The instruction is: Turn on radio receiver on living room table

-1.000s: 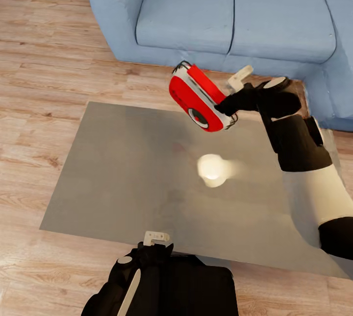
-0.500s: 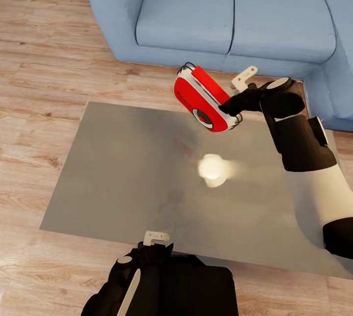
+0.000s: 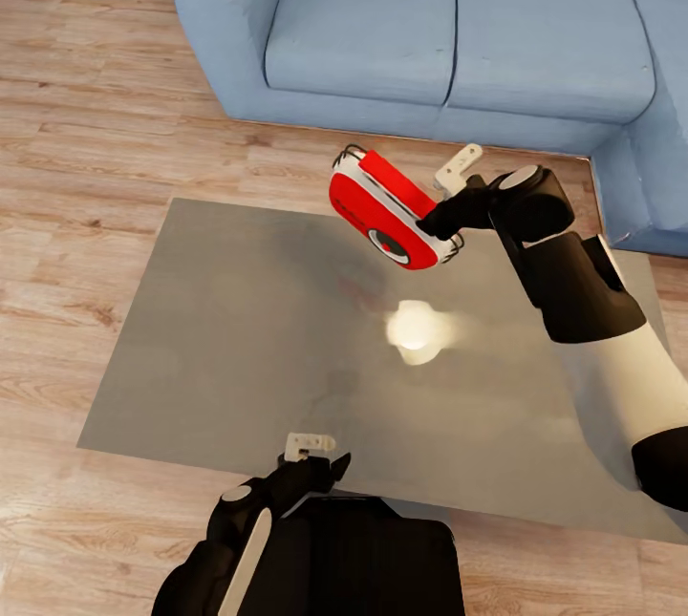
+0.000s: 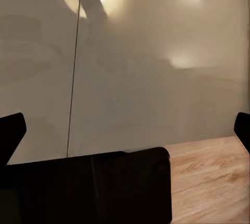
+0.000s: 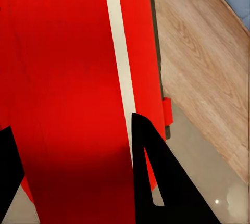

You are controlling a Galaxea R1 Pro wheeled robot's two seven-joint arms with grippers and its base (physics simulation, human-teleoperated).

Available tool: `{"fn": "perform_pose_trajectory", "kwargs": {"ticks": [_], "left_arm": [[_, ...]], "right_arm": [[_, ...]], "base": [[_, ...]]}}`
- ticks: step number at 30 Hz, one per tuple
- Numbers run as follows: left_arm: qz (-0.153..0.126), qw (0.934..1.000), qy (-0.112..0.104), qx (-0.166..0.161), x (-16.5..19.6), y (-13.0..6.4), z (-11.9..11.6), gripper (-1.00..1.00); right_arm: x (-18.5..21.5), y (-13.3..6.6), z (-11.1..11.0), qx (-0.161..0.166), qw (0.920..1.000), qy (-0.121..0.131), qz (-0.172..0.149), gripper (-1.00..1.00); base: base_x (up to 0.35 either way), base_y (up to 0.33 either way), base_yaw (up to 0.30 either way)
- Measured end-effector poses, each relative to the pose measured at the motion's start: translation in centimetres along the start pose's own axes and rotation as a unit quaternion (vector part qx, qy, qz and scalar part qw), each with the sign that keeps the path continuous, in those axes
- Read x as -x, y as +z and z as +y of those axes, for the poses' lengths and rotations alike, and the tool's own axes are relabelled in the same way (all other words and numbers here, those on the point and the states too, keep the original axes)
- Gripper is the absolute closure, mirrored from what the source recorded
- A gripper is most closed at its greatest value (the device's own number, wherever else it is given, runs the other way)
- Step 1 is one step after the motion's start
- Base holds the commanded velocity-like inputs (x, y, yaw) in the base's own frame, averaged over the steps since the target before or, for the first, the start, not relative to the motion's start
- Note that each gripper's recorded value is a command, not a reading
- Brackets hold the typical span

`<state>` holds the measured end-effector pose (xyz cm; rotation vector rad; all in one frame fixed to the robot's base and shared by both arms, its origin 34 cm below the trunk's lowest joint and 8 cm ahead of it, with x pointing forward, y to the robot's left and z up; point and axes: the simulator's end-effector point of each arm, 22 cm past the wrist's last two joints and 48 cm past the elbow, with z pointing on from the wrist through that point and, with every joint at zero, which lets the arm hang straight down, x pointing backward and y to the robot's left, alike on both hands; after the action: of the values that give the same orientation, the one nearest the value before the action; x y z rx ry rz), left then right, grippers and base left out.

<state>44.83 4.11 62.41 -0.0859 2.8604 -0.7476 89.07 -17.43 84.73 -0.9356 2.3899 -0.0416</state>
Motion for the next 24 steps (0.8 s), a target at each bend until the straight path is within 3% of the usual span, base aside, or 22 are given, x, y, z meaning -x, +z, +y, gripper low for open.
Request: {"fn": "perform_pose_trajectory", "kwargs": {"ticks": [15, 17, 20, 22, 24], "left_arm": [[-0.014, 0.9998, -0.001, -0.016, 1.3, -0.4, -0.9, -1.00], [-0.021, 0.9987, -0.017, -0.044, 1.8, -0.6, -1.9, -1.00], [-0.047, 0.9907, -0.053, -0.116, 3.9, -1.6, -5.1, -1.00], [-0.064, 0.9864, -0.057, -0.140, 5.7, -2.6, -6.4, -1.00], [-0.061, 0.9831, -0.060, -0.162, 7.0, -3.7, -7.8, -1.00]], "right_arm": [[0.2, 0.0, 1.0, 0.019, 0.9998, -0.001, -0.002, 1.00], [0.1, 0.1, 1.0, 0.019, 0.9998, -0.002, 0.000, 1.00], [0.0, 0.3, 1.2, 0.021, 0.9998, -0.001, 0.003, 1.00], [0.0, 0.3, 1.1, 0.019, 0.9998, -0.002, 0.004, 1.00], [-0.1, 0.3, 1.0, 0.018, 0.9998, -0.003, 0.004, 1.00]], "base": [[0.000, 0.000, 0.000], [0.000, 0.000, 0.000], [0.000, 0.000, 0.000], [0.000, 0.000, 0.000], [0.000, 0.000, 0.000]]}}
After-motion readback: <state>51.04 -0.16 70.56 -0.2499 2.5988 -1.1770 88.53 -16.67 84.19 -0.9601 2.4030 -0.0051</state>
